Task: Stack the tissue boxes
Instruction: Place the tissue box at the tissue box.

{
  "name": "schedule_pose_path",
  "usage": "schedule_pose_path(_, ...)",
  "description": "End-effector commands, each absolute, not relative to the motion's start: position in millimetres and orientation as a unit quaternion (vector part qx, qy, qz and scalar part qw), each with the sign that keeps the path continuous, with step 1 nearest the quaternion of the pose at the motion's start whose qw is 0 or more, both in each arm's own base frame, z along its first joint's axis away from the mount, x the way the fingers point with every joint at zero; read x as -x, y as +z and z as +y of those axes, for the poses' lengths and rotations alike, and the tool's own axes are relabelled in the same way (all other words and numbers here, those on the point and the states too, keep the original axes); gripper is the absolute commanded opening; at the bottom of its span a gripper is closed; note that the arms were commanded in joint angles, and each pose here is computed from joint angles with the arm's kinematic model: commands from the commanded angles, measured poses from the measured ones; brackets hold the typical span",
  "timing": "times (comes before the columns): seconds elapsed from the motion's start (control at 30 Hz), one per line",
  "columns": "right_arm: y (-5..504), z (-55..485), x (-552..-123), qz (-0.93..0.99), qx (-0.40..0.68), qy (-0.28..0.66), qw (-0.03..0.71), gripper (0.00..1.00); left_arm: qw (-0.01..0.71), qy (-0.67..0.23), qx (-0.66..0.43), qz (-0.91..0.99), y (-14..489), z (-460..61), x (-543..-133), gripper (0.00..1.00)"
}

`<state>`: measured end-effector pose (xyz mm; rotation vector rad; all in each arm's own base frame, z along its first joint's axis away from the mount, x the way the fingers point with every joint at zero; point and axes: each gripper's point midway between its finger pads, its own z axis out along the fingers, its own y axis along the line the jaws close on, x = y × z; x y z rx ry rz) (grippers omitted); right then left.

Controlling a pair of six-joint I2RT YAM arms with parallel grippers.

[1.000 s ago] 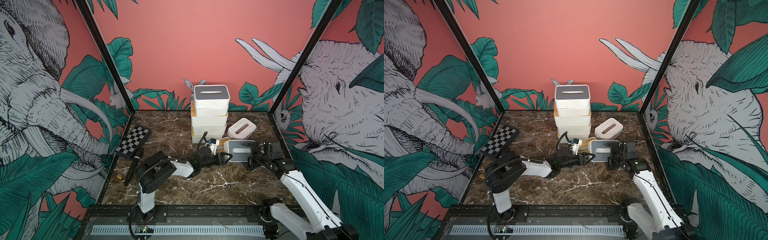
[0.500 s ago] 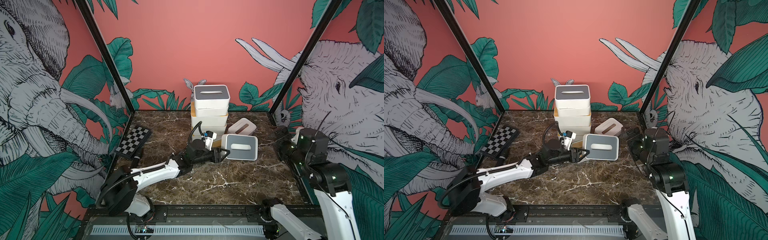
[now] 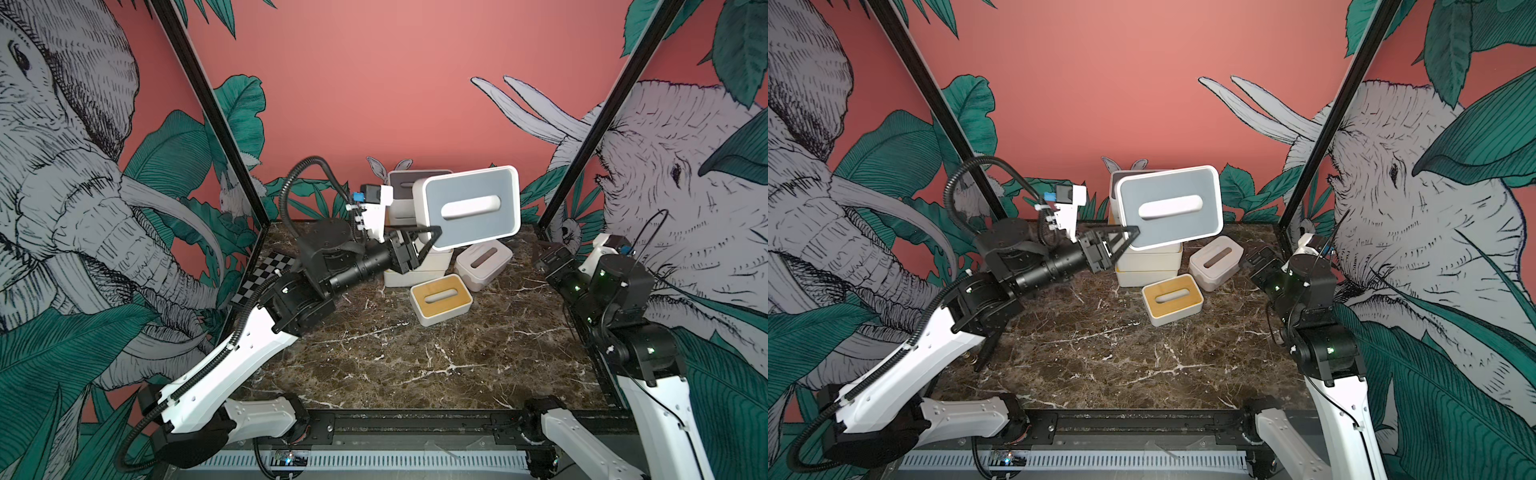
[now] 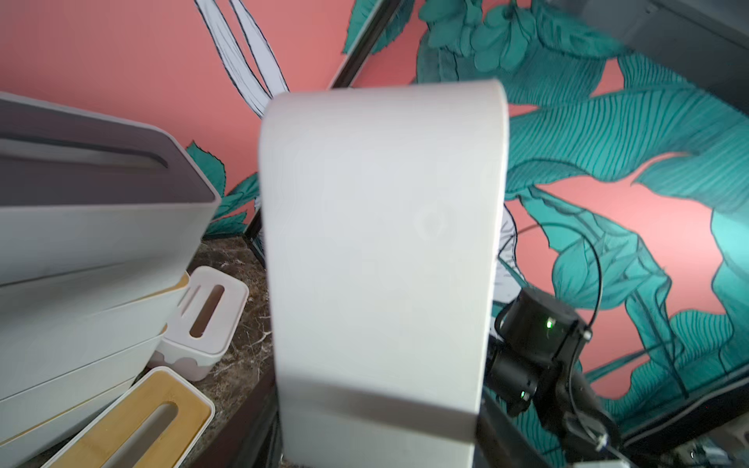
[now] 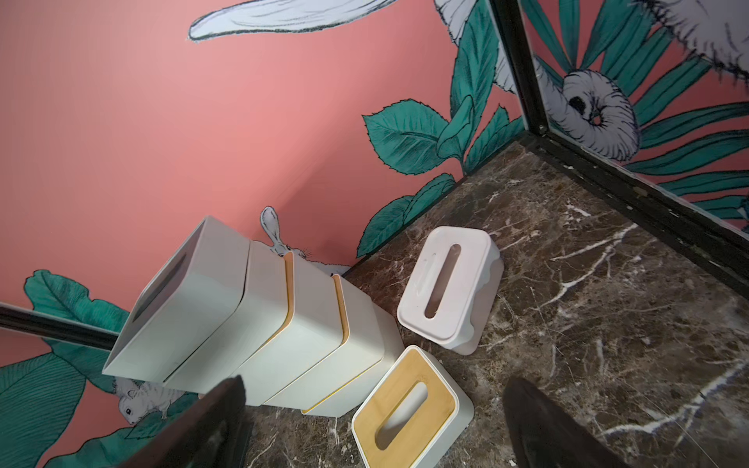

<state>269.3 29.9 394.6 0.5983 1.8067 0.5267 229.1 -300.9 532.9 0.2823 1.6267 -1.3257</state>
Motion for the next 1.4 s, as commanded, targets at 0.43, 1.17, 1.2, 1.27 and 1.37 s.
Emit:
schedule_pose_path(0.43, 401.9, 66.7, -286.4, 0.764, -0.166, 0.285, 0.554, 0.99, 0.428, -0.620, -0.045, 0.655, 591.2, -260.4, -343.1, 0.48)
schedule_pose_path(1.17, 379.8, 79.4, -299.0, 0.780, -0.164, 0.306, 0.520, 0.99, 0.328, -0.623, -0.050, 0.709, 534.0, -270.8, -387.9, 0.47)
schedule_pose_path(1.2, 379.2, 79.6, -299.2, 0.780, -0.164, 0.306, 0.520, 0.99, 0.326, -0.622, -0.050, 0.710, 532.4, -270.3, -388.8, 0.47)
schedule_pose_path(1.27, 377.2, 79.9, -299.4, 0.781, -0.165, 0.307, 0.518, 0.99, 0.323, -0.620, -0.045, 0.713, 528.4, -268.3, -392.5, 0.47)
schedule_pose_path(1.37, 375.4, 80.0, -299.5, 0.782, -0.166, 0.308, 0.516, 0.99, 0.318, -0.617, -0.043, 0.719, 521.9, -267.3, -396.3, 0.47)
